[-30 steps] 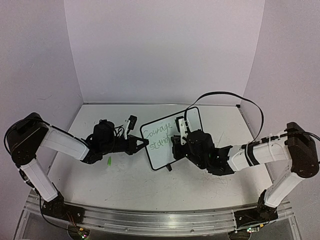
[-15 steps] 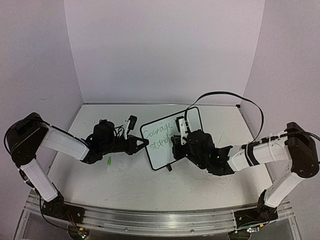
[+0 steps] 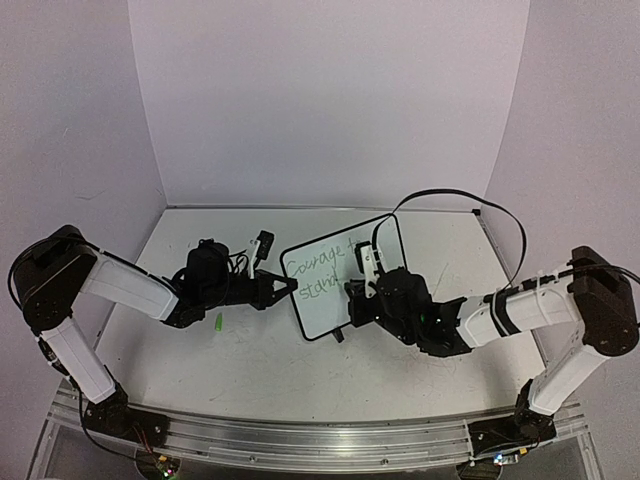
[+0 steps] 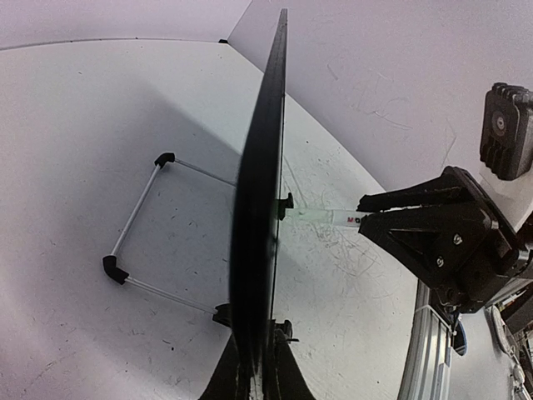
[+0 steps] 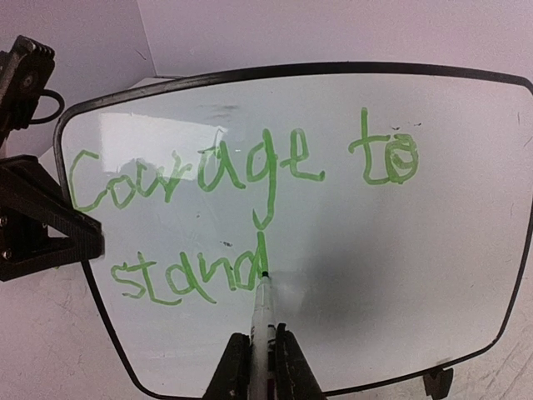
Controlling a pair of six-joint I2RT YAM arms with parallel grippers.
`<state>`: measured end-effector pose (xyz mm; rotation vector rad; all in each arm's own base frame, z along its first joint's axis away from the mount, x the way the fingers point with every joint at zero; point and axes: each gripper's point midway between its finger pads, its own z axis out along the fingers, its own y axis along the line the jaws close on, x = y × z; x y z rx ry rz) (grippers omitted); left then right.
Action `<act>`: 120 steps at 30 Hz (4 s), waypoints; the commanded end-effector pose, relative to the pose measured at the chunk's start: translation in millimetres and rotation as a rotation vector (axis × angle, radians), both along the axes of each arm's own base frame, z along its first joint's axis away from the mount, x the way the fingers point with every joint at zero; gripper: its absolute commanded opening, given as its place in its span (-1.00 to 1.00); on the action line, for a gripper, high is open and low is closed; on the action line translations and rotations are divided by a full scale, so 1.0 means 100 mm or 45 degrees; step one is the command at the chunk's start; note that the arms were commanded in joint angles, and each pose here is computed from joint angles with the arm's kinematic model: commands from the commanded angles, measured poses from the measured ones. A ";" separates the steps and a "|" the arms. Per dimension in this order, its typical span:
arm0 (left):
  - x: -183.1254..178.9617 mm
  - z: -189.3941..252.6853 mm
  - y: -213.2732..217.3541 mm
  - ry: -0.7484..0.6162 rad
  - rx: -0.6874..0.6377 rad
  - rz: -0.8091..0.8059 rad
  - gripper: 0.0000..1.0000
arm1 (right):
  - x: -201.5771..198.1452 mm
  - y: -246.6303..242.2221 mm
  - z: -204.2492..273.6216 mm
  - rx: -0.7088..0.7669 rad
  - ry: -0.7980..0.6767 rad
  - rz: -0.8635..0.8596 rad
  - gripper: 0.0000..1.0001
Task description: Write a sentence on the whiteboard
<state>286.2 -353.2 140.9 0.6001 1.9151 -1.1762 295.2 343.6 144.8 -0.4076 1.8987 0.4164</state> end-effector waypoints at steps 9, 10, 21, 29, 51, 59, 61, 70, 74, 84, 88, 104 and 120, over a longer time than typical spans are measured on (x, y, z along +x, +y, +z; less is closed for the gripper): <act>-0.01 -0.08 0.07 -0.035 0.068 0.011 -1.00 | 0.02 -0.22 0.20 0.008 -0.034 -0.045 -1.00; -0.01 -0.08 0.07 -0.035 0.068 0.011 -1.00 | 0.04 -0.23 0.29 0.037 -0.050 -0.033 -1.00; -0.01 -0.08 0.06 -0.033 0.064 0.008 -1.00 | 0.11 -0.20 0.30 0.077 -0.068 0.050 -1.00; -0.01 -0.08 0.07 -0.032 0.065 0.010 -1.00 | 0.12 -0.18 0.23 0.062 -0.060 0.045 -1.00; -0.01 -0.08 0.06 -0.033 0.067 0.006 -1.00 | 0.19 -0.14 0.29 0.074 -0.084 0.012 -1.00; -0.01 -0.09 0.06 -0.032 0.066 0.005 -1.00 | 0.14 -0.06 0.26 0.066 -0.077 0.045 -1.00; -0.01 -0.08 0.06 -0.035 0.065 0.007 -1.00 | 0.11 -0.05 0.24 0.061 -0.073 0.054 -1.00; -0.02 -0.08 0.07 -0.034 0.068 0.009 -1.00 | 0.05 -0.07 0.04 0.019 -0.006 0.048 -1.00; -0.02 -0.08 0.08 -0.033 0.067 0.011 -1.00 | 0.03 -0.12 -0.04 -0.001 0.023 0.030 -1.00; -0.02 -0.07 0.08 -0.035 0.065 0.010 -1.00 | 0.07 -0.23 -0.09 -0.035 0.025 -0.045 -1.00; -0.02 -0.07 0.08 -0.036 0.064 0.011 -1.00 | 0.11 -0.20 -0.01 -0.007 0.000 -0.054 -1.00; -0.02 -0.07 0.07 -0.037 0.063 0.007 -1.00 | 0.29 -0.15 0.24 0.041 -0.081 -0.086 -1.00; -0.02 -0.07 0.07 -0.037 0.065 0.007 -1.00 | 0.08 -0.29 -0.15 -0.020 0.056 -0.049 -1.00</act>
